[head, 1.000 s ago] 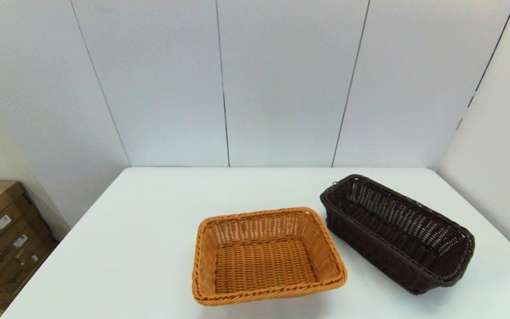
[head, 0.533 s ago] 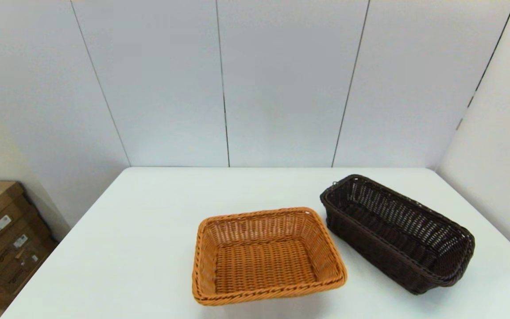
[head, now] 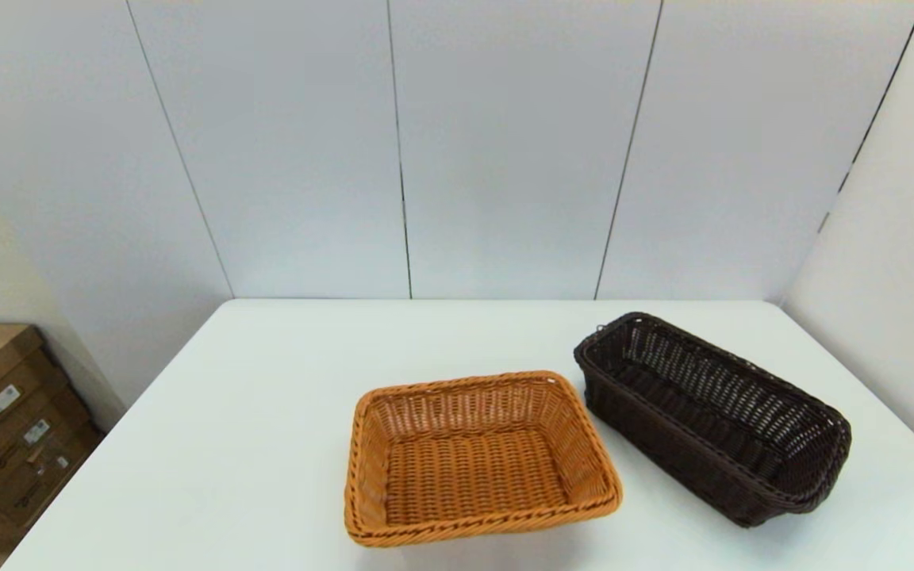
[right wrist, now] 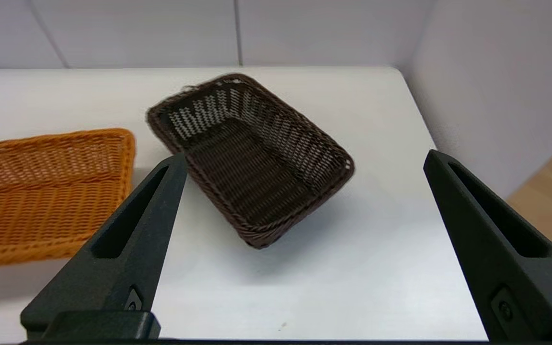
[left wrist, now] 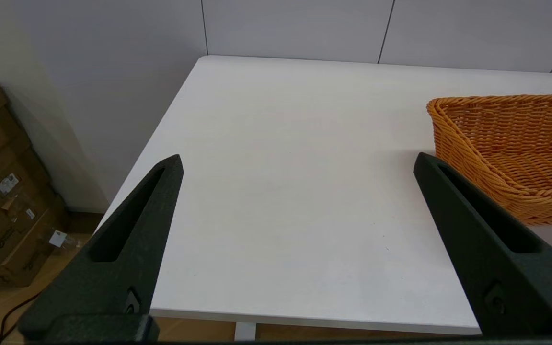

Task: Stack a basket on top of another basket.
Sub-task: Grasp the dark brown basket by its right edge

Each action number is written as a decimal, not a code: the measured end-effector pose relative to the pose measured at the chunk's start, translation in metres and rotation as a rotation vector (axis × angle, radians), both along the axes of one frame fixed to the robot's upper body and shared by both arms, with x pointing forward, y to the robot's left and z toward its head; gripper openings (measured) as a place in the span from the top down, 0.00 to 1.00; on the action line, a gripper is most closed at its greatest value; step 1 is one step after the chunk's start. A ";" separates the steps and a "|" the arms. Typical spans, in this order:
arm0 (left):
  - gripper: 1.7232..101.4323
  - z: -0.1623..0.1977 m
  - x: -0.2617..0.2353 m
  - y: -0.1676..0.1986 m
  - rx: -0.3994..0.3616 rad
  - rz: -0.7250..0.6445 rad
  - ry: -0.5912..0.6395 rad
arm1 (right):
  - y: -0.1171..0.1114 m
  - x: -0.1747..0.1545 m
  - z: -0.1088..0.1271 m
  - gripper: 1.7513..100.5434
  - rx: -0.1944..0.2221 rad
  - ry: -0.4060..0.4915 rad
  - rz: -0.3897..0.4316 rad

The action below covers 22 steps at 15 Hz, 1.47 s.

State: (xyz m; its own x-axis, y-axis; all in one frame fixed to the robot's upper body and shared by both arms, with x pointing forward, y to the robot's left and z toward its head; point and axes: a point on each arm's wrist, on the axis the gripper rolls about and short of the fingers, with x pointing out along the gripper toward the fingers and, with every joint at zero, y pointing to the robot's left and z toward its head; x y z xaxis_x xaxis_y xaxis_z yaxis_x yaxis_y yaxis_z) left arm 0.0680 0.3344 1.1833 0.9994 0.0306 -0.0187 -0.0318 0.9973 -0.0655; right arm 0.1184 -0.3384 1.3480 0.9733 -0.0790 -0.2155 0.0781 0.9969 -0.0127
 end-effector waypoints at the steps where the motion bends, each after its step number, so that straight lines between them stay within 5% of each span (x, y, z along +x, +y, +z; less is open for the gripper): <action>1: 0.04 0.000 0.000 0.000 0.000 0.000 0.000 | -0.001 0.007 0.009 0.03 0.012 0.033 -0.011; 10: 0.04 0.000 0.000 0.000 0.001 -0.001 0.000 | -0.005 0.070 0.038 0.03 0.206 0.479 -0.123; 16: 0.04 0.000 0.000 0.000 0.002 -0.002 0.000 | -0.008 0.131 0.012 0.03 0.340 0.733 -0.282; 22: 0.04 0.000 0.000 0.000 0.001 -0.001 0.000 | -0.003 0.186 -0.031 0.03 0.424 0.908 -0.391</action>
